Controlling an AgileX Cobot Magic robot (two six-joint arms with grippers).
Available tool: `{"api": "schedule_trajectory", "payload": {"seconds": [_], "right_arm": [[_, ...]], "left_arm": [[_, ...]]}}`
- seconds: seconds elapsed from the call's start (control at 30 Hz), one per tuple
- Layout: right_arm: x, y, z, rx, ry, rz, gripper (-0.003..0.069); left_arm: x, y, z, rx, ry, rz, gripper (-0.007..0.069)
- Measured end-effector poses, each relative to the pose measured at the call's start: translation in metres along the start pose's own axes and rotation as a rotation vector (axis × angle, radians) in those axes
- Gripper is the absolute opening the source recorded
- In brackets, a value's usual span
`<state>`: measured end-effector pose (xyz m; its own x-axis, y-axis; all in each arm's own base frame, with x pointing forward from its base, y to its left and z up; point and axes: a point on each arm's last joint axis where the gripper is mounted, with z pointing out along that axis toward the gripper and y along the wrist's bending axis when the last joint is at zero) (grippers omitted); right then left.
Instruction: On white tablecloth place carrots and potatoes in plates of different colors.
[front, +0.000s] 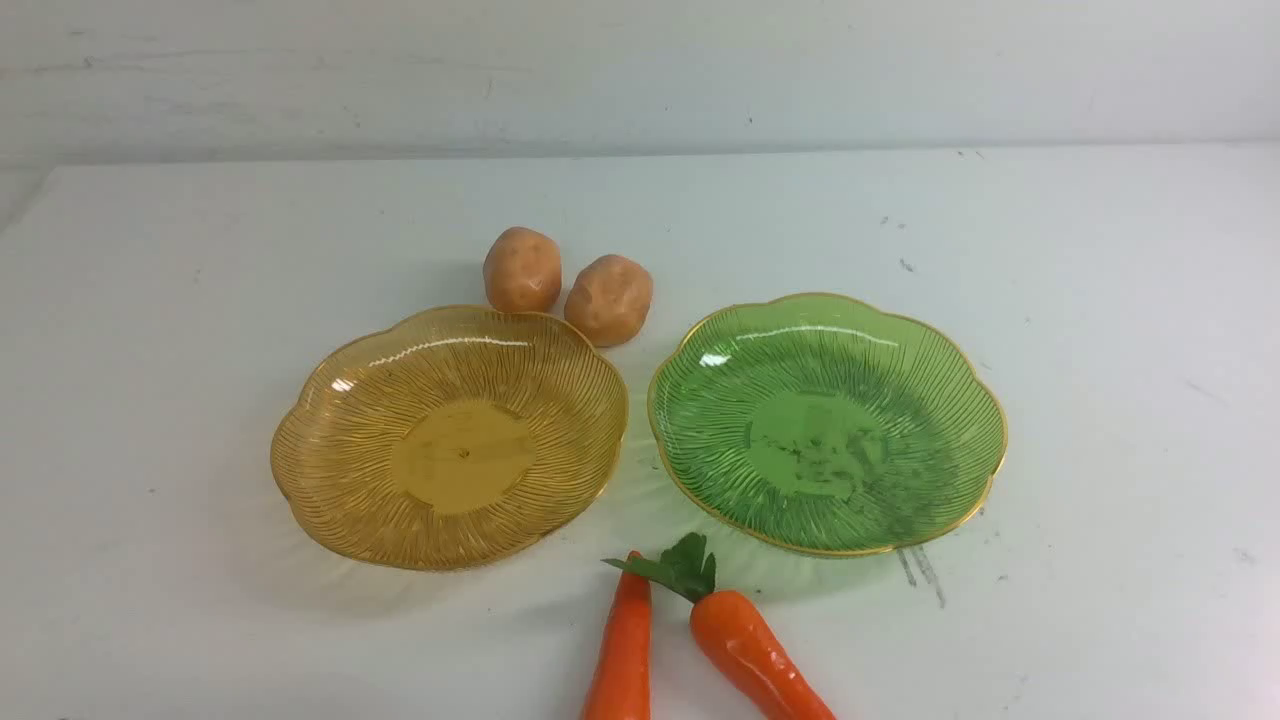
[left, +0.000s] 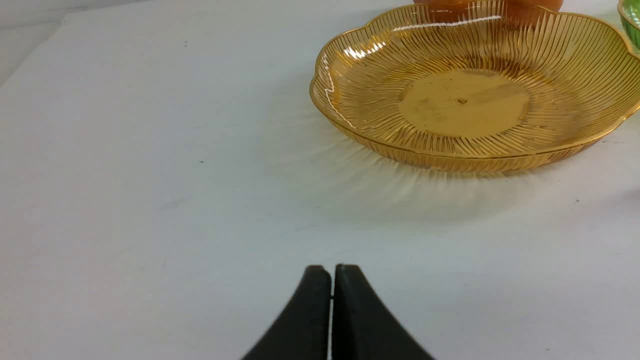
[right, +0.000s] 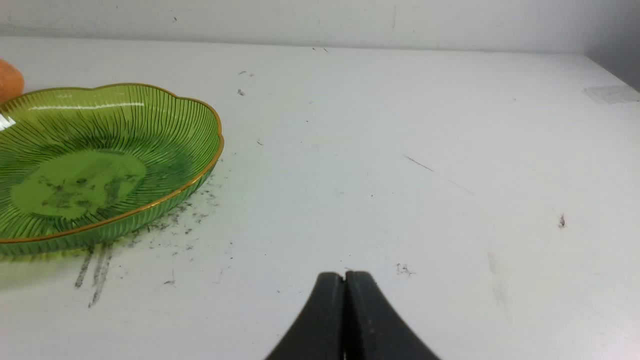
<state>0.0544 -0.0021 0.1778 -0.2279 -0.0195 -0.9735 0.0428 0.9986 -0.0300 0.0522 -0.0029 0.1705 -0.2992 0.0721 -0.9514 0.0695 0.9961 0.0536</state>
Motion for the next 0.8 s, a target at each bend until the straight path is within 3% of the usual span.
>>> {"api": "schedule_trajectory", "payload": {"seconds": [0.8], "right_arm": [[0.0001, 0.0000, 0.0000, 0.000, 0.001, 0.000, -0.0015]], "left_arm": [[-0.0001, 0.0002, 0.0000, -0.002, -0.001, 0.013, -0.0003]]}}
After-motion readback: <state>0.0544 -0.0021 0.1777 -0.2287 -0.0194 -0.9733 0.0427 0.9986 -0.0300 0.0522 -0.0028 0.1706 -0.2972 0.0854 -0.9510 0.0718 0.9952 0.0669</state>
